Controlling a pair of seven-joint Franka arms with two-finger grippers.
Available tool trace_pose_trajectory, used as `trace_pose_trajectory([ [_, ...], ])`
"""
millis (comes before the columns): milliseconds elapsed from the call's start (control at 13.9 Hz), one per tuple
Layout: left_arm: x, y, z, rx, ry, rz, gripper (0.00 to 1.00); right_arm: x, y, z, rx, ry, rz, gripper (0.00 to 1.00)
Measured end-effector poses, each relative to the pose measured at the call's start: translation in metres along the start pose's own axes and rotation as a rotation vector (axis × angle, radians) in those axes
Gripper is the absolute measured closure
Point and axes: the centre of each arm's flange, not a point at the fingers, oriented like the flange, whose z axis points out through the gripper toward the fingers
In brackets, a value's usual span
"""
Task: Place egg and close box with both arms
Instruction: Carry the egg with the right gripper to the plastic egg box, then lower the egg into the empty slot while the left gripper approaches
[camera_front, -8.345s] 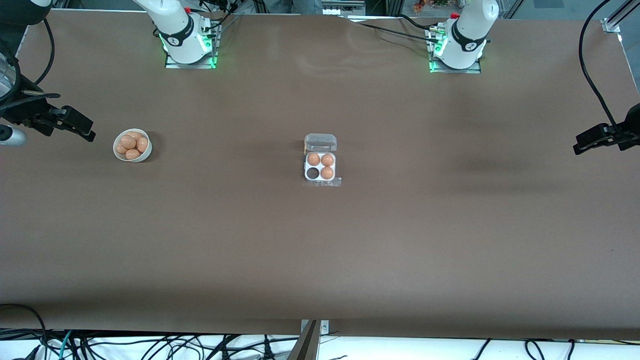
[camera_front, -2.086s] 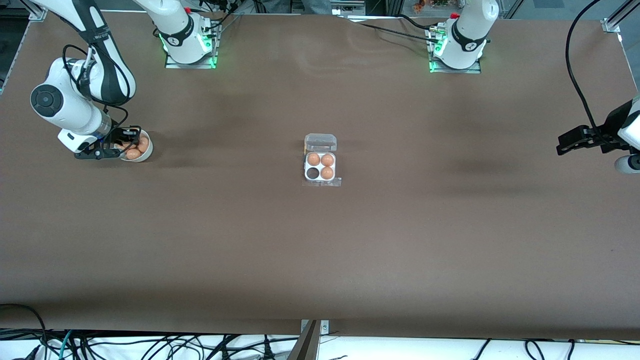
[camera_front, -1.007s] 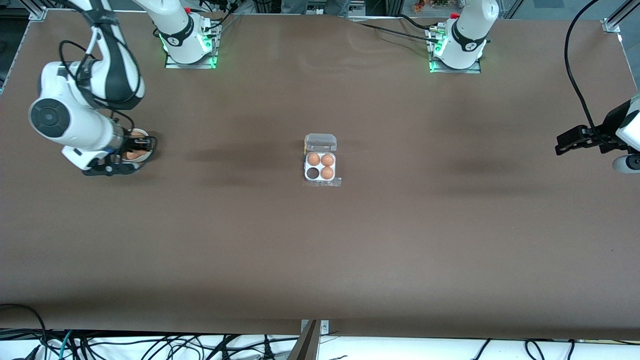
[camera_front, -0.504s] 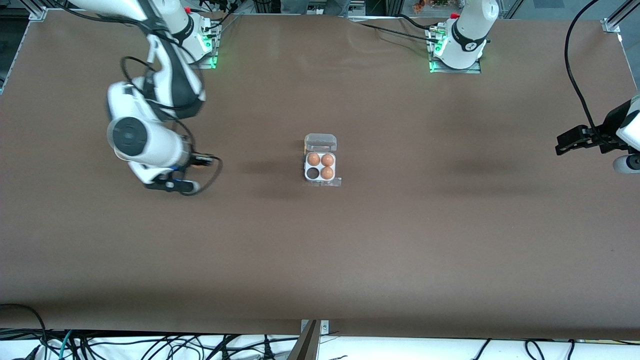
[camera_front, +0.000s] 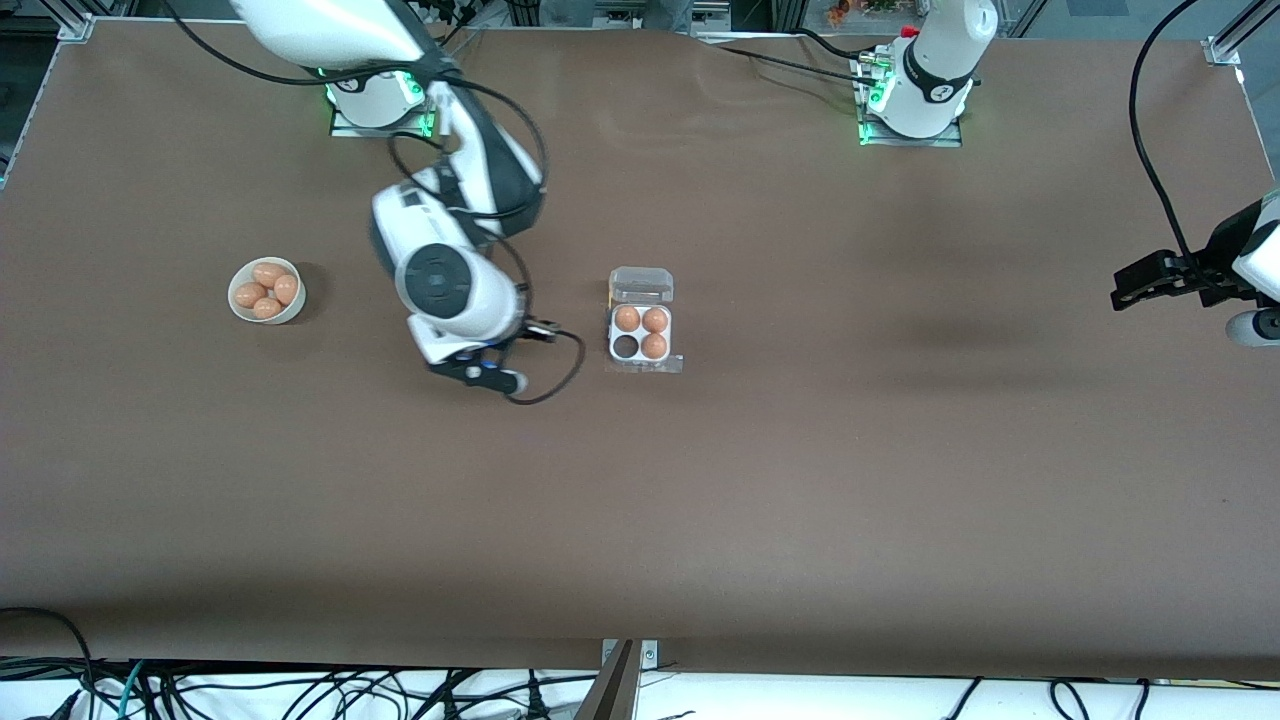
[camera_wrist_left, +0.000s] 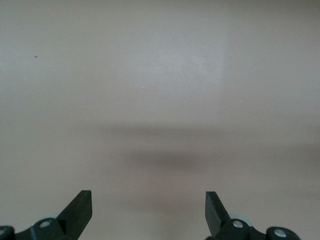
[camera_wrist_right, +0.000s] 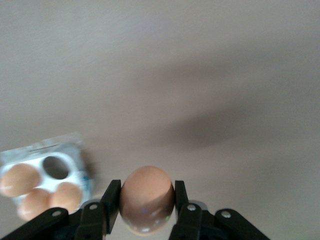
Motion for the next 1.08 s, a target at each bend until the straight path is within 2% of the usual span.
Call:
trace_pose_trajectory([
  [360, 0.000, 0.000, 0.000, 0.000, 0.000, -0.001, 0.00, -0.025, -0.058, 0.015, 0.026, 0.015, 0.063, 0.52],
  [647, 0.000, -0.001, 0.000, 0.000, 0.000, -0.001, 0.00, -0.030, -0.080, 0.029, 0.099, 0.008, 0.084, 0.52],
  [1079, 0.000, 0.000, 0.000, 0.000, 0.000, -0.001, 0.00, -0.039, -0.092, 0.061, 0.088, -0.006, 0.072, 0.52],
])
